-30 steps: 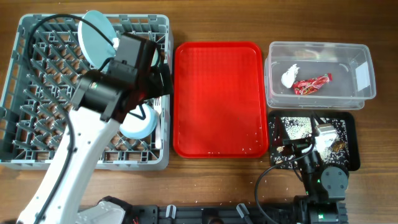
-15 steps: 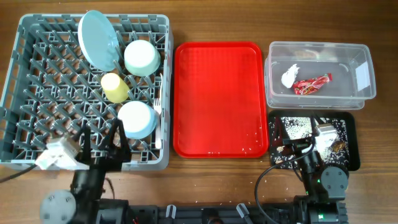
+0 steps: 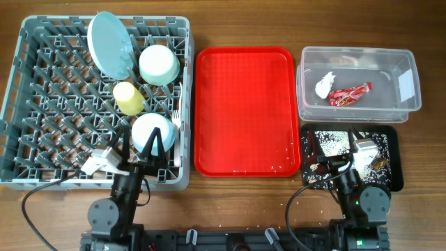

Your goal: Sort waste into correct bins and load items into the dishwasher rack

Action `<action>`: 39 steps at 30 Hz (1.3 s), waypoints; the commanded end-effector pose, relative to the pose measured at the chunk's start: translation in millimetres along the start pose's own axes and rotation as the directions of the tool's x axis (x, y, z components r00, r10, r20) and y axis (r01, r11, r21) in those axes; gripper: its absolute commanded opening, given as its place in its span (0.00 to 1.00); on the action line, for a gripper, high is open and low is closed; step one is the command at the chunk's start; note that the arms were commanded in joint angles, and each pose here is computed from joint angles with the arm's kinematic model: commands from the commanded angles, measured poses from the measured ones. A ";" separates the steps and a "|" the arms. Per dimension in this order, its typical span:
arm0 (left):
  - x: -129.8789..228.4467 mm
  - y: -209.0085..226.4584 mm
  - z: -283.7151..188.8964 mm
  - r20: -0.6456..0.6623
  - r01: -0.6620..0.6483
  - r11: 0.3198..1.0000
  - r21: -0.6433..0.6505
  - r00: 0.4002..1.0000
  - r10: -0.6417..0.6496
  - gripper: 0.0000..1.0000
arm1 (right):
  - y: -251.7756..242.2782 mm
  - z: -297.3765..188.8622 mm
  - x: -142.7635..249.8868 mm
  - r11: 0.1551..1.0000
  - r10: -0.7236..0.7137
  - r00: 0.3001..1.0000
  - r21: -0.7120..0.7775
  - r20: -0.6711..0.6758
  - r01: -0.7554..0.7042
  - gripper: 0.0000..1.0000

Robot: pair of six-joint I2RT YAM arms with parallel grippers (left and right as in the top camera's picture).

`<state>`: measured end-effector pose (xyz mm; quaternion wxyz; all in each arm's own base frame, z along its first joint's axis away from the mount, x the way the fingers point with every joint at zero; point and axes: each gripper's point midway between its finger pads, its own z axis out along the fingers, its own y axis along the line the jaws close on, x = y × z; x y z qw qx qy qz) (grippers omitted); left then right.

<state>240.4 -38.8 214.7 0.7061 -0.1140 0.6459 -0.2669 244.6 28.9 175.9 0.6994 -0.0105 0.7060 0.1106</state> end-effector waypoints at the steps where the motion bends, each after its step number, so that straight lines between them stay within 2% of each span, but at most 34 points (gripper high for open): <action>1: 45.3 34.4 -5.6 -0.163 -0.023 0.991 -0.134 0.987 0.001 1.00 | -0.7 -0.3 -2.5 1.000 0.014 1.000 0.007 0.012 -0.014 1.00; 2: 45.3 35.2 -5.7 -0.174 -0.116 0.986 -0.122 0.980 0.094 1.00 | -0.7 -0.3 -2.5 1.000 0.014 1.000 0.007 0.012 -0.014 1.00; 4: 46.0 35.0 -5.8 -0.201 -0.341 0.937 -0.077 0.926 0.321 1.00 | -0.7 -0.3 -2.5 1.000 0.014 1.000 0.007 0.012 -0.014 1.00; 6: 45.9 35.2 -5.8 -0.208 -0.439 0.897 -0.055 0.884 0.419 1.00 | -0.6 -0.3 -2.5 1.000 0.014 1.000 0.006 0.012 -0.014 1.00; 39: 45.5 35.5 -5.8 -0.207 -0.447 0.893 -0.056 0.880 0.428 1.00 | -0.7 -0.3 -2.5 1.000 0.014 1.000 0.007 0.012 -0.014 1.00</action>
